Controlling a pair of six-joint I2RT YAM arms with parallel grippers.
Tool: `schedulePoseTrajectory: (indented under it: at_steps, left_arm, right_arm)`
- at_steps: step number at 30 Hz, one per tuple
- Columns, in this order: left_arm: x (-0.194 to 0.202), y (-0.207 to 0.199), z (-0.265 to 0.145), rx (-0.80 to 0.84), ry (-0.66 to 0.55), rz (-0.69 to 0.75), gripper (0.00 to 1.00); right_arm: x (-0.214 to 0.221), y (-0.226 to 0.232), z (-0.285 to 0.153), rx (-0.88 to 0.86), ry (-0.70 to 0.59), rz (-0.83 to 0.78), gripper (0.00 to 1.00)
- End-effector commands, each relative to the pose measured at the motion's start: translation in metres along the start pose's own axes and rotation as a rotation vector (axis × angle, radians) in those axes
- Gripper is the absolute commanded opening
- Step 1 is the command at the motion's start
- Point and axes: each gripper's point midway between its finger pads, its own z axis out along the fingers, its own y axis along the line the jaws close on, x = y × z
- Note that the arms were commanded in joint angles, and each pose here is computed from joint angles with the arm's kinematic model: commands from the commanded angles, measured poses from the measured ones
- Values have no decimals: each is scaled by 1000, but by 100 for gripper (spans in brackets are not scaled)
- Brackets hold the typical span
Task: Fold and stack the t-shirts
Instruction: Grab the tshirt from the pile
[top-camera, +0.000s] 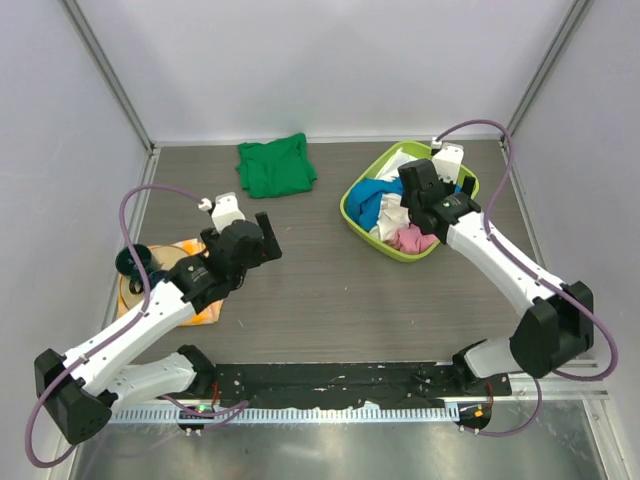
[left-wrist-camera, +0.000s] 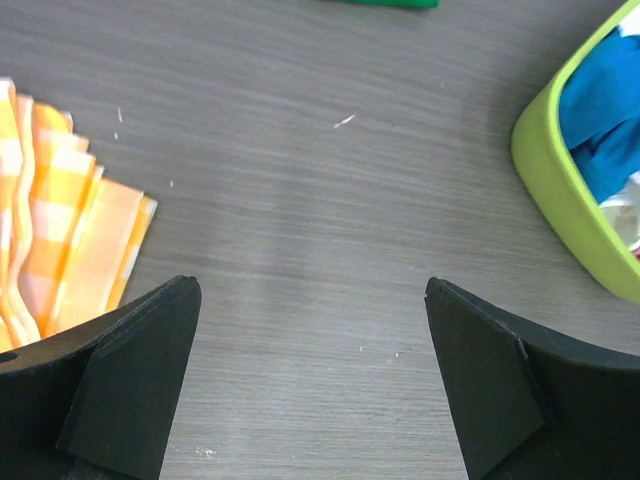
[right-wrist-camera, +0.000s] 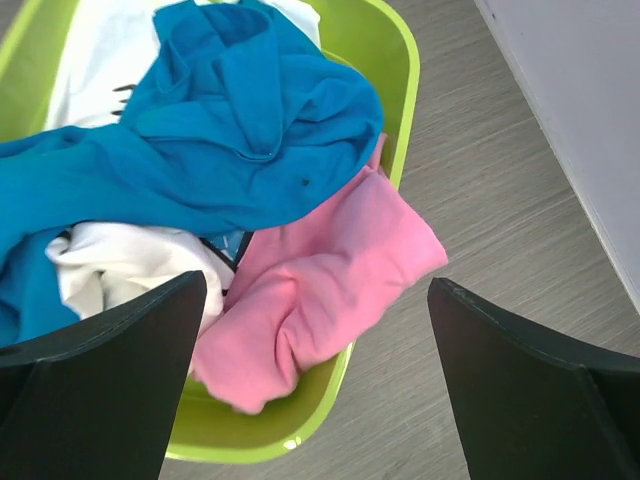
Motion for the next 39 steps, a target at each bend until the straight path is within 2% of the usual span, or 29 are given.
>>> schedulePoseTrajectory:
  at_steps: [1, 6, 10, 16, 18, 20, 23, 26, 30, 32, 39]
  left_arm:
    - [14, -9, 12, 35, 0, -111, 100]
    - [50, -12, 28, 34, 101, -91, 100]
    - [62, -15, 36, 45, 126, -84, 100]
    - [72, -23, 43, 74, 153, -60, 100]
    - [73, -25, 45, 80, 154, -60, 100]
    - [77, -28, 46, 94, 168, -62, 100]
    - [78, -34, 47, 115, 173, -67, 100]
    - [77, -35, 47, 113, 175, -58, 100]
    - [74, -27, 46, 88, 157, -55, 100]
    - [72, -20, 44, 64, 149, -46, 100]
    - [50, 9, 28, -29, 50, -80, 100]
  right_arm:
    - [-5, 21, 18, -49, 43, 33, 100]
    - [36, 42, 25, -135, 230, 5, 100]
    - [76, 41, 18, -171, 338, 16, 100]
    - [102, 13, 6, -98, 386, 36, 100]
    - [99, 17, -1, -164, 361, 79, 100]
    - [98, 37, -15, -296, 388, 120, 100]
    - [75, 76, -33, -483, 355, 197, 100]
    - [48, 118, -56, -583, 304, 157, 100]
    - [26, 179, -85, -726, 319, 134, 100]
    - [43, 207, -85, -760, 371, 109, 100]
    - [52, 285, -66, -846, 368, 130, 100]
